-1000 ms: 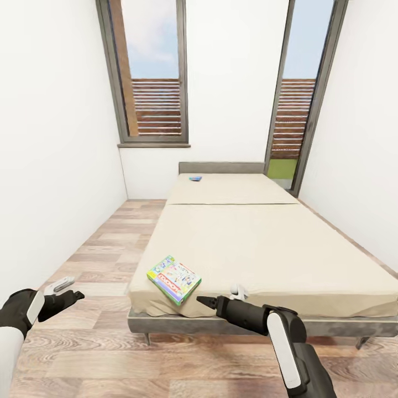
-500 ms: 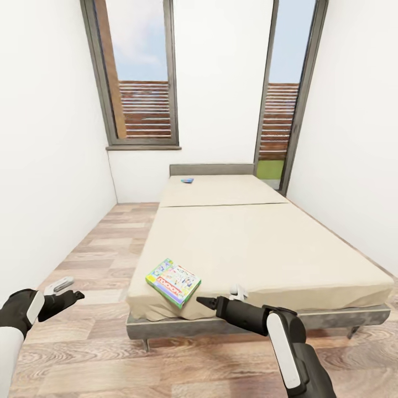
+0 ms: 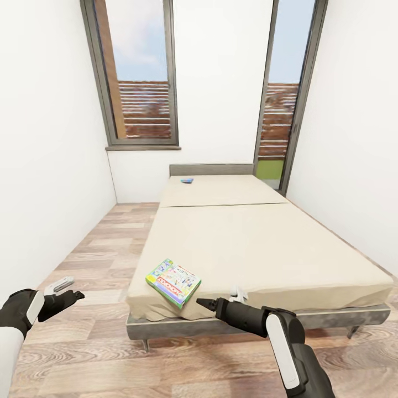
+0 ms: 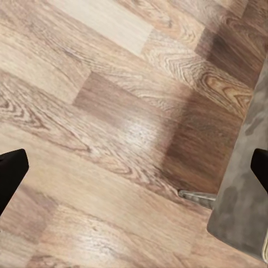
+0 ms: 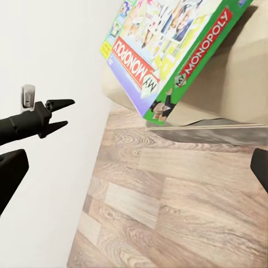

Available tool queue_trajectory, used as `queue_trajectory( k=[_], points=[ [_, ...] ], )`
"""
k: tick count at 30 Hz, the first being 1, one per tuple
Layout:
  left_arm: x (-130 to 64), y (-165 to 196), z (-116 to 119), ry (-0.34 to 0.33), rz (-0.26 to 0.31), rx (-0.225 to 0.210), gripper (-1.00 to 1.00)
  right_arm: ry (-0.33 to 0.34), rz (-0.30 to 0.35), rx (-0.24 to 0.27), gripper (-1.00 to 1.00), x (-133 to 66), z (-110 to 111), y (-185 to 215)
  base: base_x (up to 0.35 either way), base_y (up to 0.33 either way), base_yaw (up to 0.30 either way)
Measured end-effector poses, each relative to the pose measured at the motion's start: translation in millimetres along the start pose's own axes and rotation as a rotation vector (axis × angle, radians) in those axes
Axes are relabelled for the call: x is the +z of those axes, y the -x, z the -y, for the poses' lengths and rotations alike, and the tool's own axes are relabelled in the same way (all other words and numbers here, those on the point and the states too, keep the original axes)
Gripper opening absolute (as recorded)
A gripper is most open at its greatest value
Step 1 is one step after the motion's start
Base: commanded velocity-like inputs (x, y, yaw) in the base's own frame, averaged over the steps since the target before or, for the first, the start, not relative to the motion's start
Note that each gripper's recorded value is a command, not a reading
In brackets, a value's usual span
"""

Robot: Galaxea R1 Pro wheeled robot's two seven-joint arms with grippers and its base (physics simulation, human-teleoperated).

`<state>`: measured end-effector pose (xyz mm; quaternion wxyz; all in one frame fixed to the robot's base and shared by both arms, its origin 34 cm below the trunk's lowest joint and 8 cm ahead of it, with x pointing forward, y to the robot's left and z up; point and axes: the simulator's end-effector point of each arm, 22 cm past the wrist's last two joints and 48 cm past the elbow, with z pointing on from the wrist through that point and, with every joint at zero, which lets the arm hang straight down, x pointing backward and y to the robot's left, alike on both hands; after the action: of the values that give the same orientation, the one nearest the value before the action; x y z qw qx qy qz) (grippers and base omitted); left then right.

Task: Put all the toys in the child's room - the three board games (two on the bed and one on the table), the two jigsaw puzzles on the table, and the tennis ball on the table - inside the toy box on the table in the child's room.

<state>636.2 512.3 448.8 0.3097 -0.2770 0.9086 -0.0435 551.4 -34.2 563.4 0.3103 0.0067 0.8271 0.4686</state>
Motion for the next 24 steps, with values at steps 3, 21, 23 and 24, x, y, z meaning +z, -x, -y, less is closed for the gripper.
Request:
queue_trajectory(
  k=[3,21,23,24],
  points=[
    [-0.1,0.1,-0.2,0.000,0.000,0.000,1.00,-0.002,-0.005,0.006,1.00,1.1,2.2,-2.2,0.000,0.131,0.000],
    [-0.8,1.1,-0.6,0.000,0.002,-0.002,1.00,-0.030,0.022,0.074,1.00,-7.0,26.6,1.8,0.000,0.103,-0.015],
    [-1.4,1.5,-0.3,-0.001,0.003,-0.002,1.00,-0.029,0.023,0.074,1.00,-7.5,26.2,2.4,0.000,0.082,-0.141],
    [-1.8,1.9,-0.2,-0.001,0.004,-0.002,1.00,-0.029,0.024,0.073,1.00,-7.7,26.0,2.6,0.000,0.058,-0.161]
  ],
)
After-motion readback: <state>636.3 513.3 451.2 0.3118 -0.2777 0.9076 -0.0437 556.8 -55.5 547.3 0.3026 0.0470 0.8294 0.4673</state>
